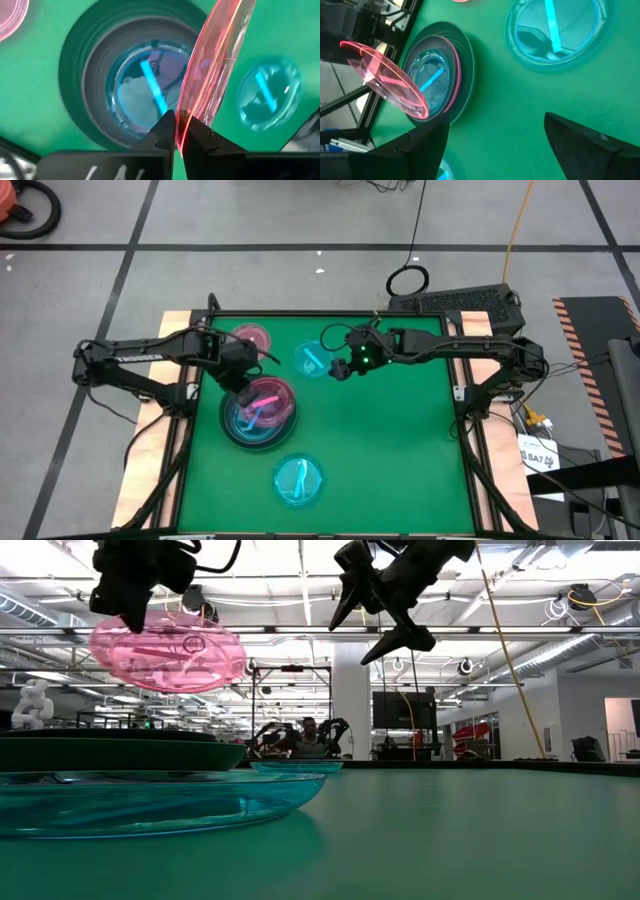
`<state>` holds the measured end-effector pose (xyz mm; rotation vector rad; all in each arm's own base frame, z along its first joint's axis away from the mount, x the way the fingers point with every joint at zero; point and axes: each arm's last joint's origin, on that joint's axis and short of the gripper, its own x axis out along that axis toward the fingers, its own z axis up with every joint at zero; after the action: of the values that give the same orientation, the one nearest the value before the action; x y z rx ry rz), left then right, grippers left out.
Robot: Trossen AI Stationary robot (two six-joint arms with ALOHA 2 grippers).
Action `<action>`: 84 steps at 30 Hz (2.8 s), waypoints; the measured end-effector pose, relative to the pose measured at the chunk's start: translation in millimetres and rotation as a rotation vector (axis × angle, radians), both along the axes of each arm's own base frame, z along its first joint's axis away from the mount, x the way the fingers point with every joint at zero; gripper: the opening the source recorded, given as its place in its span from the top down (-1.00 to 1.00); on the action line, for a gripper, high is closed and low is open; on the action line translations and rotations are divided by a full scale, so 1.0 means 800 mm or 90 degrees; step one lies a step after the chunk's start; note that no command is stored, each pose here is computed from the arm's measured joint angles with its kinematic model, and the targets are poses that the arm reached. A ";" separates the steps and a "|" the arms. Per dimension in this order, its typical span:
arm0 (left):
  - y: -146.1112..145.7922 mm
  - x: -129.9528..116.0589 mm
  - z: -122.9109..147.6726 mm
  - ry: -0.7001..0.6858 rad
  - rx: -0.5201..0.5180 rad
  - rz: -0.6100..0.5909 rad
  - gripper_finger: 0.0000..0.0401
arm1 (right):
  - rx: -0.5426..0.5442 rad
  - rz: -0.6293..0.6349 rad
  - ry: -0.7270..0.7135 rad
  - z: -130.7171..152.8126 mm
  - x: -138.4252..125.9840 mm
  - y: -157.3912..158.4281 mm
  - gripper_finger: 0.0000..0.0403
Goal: Stack plastic plates
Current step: Stack the right transparent pink plate on top of the transparent blue plate, then stack the top transparent blue plate on top of the transparent pink plate
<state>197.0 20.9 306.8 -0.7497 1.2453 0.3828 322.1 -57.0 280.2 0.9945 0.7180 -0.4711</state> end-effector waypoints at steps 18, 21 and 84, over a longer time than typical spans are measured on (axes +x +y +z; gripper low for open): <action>0.036 0.007 -0.023 0.032 0.007 -0.270 0.88 | 0.004 0.046 0.006 -0.001 0.002 0.020 -0.59; 0.038 0.014 -0.035 0.074 -0.013 -0.293 0.88 | 0.006 0.046 0.007 -0.001 0.002 0.022 -0.59; 0.014 -0.024 0.020 -0.048 0.211 -0.021 0.39 | 0.130 -0.161 0.106 -0.178 0.043 -0.139 0.45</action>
<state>177.6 32.4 323.1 -0.4543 1.0878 0.5147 356.7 -168.3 138.0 1.2558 0.8048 -0.7182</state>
